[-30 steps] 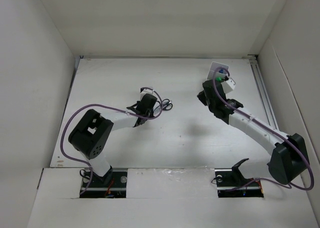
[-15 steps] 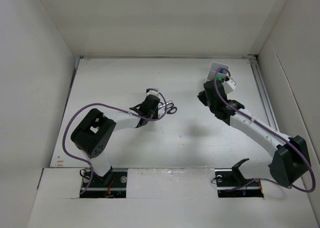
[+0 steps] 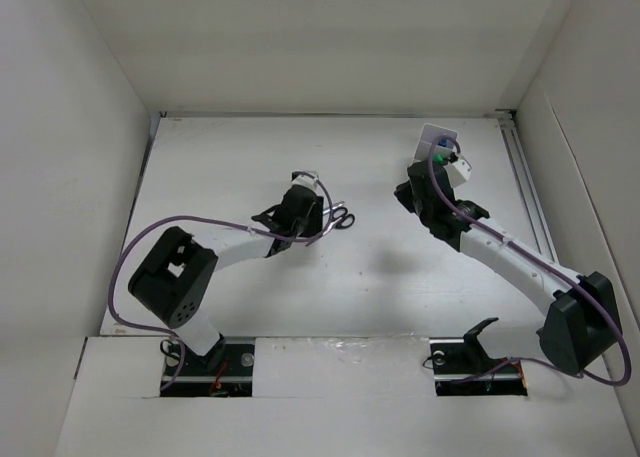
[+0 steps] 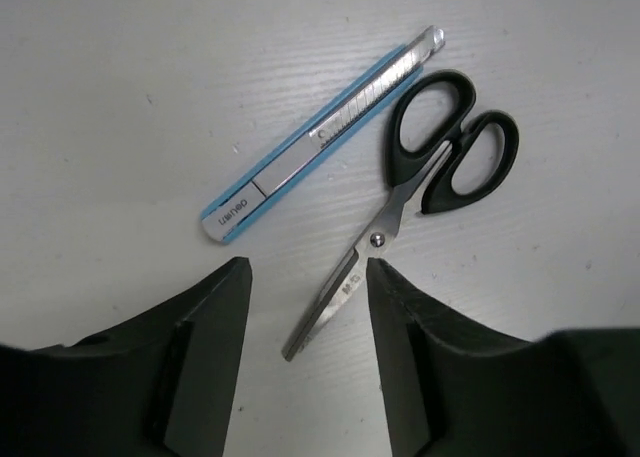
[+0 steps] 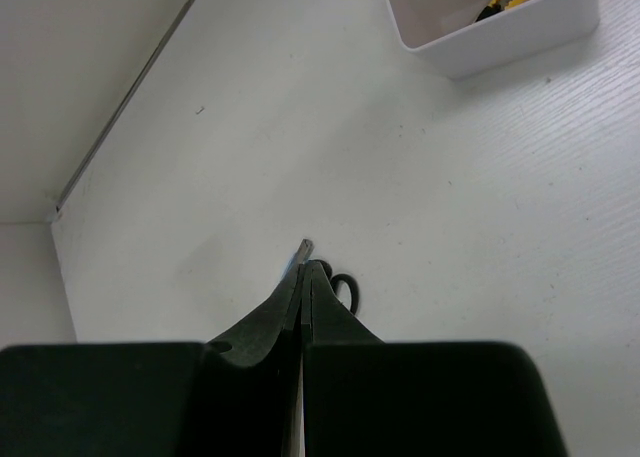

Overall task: Sort the stationery into containers
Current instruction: Pick up the pen from the center of the board.

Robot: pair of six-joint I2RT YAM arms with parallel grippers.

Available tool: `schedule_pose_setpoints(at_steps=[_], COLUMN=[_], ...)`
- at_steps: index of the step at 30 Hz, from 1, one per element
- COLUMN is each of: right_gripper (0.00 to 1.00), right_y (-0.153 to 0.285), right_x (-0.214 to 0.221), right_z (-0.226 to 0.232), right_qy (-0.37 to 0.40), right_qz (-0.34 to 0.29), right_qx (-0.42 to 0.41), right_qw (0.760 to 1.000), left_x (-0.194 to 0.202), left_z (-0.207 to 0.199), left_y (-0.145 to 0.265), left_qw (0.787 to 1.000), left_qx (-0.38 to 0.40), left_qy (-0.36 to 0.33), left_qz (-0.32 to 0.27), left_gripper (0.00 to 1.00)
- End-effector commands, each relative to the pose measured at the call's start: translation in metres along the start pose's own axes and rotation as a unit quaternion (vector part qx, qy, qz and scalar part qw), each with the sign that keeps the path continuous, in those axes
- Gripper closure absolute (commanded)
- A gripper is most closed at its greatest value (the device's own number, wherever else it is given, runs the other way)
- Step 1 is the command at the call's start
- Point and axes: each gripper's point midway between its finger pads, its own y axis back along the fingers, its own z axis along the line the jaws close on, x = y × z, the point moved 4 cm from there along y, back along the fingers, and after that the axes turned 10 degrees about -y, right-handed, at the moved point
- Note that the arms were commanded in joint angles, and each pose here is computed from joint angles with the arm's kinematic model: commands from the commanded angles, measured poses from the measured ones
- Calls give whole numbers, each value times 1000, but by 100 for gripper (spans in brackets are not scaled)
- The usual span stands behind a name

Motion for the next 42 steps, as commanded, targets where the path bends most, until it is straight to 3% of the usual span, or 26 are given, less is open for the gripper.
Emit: schedule_pose_setpoints(at_steps=[1, 3, 11, 18, 22, 25, 26, 32, 37, 42], right_gripper=[99, 98, 96, 96, 96, 89, 80, 61, 49, 42], right_y=[5, 5, 7, 10, 10, 10, 13, 14, 10, 17], right_x=[-7, -7, -9, -10, -10, -10, -10, -10, -1, 6], right_z=[14, 14, 15, 17, 17, 17, 19, 23, 22, 37], right_qy=[-12, -8, -10, -7, -7, -7, -9, -11, 0, -3], right_qz=[-4, -4, -5, -2, -2, -2, 1, 11, 50, 94], right_qx=[-33, -33, -37, -42, -42, -42, -48, -63, -70, -115], right_qw=[999, 999, 999, 999, 999, 999, 999, 998, 996, 989], left_x=[-37, -31, -37, -15, -11, -7, 0, 9, -9, -37], left_z=[10, 10, 5, 9, 9, 10, 12, 19, 17, 5], left_y=[8, -2, -24, -40, -42, -42, -41, -39, -24, 3], left_qw=[999, 999, 998, 995, 995, 995, 994, 994, 997, 999], left_qx=[-21, -27, -18, -32, -33, -34, -36, -58, -51, -3], left_qy=[17, 2, -67, -77, -74, -75, -71, -60, -46, -26], left_qz=[-43, -20, 8, 53, 58, 62, 72, 76, 36, -21], left_gripper=[52, 43, 42, 42, 54, 58, 60, 91, 100, 100])
